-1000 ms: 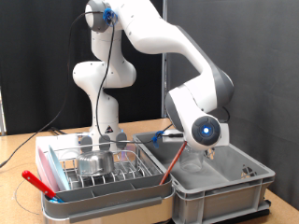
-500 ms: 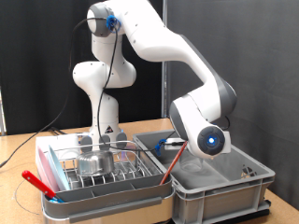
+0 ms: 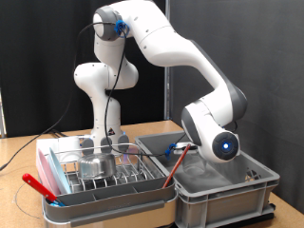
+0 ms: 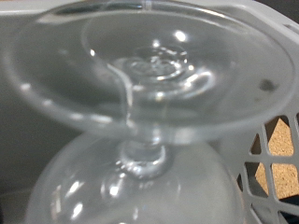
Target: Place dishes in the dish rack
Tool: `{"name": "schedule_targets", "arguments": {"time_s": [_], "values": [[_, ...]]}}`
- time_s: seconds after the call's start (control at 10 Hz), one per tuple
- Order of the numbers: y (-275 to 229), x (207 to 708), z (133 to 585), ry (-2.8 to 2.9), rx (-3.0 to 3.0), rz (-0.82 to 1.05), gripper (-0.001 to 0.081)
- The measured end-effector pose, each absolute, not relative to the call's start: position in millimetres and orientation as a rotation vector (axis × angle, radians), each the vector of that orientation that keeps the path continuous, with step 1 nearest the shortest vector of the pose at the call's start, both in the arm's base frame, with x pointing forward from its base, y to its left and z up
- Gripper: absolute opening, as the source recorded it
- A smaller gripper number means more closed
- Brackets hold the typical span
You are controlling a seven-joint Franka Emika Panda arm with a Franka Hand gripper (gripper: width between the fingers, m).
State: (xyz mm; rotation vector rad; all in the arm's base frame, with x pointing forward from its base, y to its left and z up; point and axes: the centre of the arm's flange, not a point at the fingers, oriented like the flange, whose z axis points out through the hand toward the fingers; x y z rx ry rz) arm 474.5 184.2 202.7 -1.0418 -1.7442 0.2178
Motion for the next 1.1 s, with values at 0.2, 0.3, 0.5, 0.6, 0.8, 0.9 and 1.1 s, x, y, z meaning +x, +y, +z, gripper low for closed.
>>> {"name": "schedule_targets", "arguments": {"time_s": [0.2, 0.3, 0.5, 0.6, 0.8, 0.9, 1.1], "values": [[191.5, 469.8, 200.3, -1.75, -1.03, 0.228, 0.0808], [192.3, 469.0, 200.0, -1.751, -1.029, 0.23, 0.0808], [192.6, 464.5, 199.7, -1.726, -1.011, 0.252, 0.0808], [192.6, 461.1, 198.5, -1.703, -0.997, 0.27, 0.0808], [191.1, 457.0, 196.6, -1.669, -0.987, 0.302, 0.0808], [189.4, 455.8, 194.1, -1.655, -1.004, 0.323, 0.0808], [188.4, 453.6, 186.4, -1.636, -1.022, 0.349, 0.0808]]}}
